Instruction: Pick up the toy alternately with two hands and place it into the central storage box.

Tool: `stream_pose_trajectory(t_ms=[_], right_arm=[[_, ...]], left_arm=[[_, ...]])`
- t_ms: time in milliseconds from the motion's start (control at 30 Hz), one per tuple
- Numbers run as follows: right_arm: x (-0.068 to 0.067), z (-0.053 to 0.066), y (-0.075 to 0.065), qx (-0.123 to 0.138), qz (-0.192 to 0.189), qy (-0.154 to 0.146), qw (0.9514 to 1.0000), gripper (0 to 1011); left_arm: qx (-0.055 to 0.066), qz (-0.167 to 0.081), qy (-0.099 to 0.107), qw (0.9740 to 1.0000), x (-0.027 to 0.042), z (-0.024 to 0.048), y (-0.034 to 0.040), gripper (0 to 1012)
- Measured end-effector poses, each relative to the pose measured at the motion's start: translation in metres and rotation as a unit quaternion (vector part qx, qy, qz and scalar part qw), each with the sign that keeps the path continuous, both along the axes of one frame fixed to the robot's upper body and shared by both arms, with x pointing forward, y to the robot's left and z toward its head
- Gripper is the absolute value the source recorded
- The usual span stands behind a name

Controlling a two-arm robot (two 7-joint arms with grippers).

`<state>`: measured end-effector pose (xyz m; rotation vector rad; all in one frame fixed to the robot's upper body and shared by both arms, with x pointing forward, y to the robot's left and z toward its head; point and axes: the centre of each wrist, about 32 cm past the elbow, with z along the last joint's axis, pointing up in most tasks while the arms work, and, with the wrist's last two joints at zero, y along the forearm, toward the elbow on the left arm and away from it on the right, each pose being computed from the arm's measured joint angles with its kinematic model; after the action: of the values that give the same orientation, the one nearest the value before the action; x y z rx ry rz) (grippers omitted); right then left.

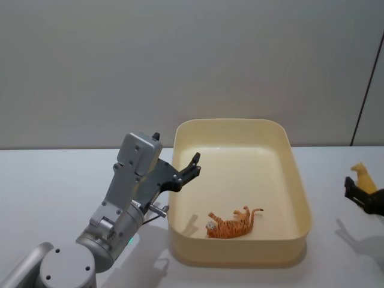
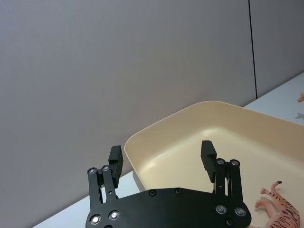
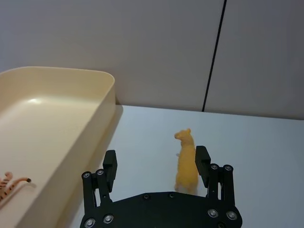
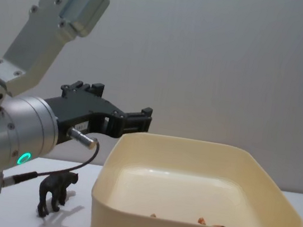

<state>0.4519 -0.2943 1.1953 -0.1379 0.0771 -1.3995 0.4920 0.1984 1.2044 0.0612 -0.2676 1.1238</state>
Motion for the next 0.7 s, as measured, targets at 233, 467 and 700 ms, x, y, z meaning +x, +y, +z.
stream_pose_trajectory(t_ms=[233,467,700], right_arm=[[0.0,-0.008,-0.009,-0.015,-0.014,0.015,0.9997,1001],[0.005,-0.014,-0.015,-0.029,-0.025,0.023,0.999,1001],[0.014,-0.023,-0.017,-0.036,-0.026,0.035,0.9984,1001]], left_arm=[[0.0,0.0,0.0,1.0,0.0,0.0,0.0,1002],[0.0,0.0,0.0,1.0,0.0,0.0,0.0,1002],[0.0,0.0,0.0,1.0,0.0,0.0,0.0,1002]])
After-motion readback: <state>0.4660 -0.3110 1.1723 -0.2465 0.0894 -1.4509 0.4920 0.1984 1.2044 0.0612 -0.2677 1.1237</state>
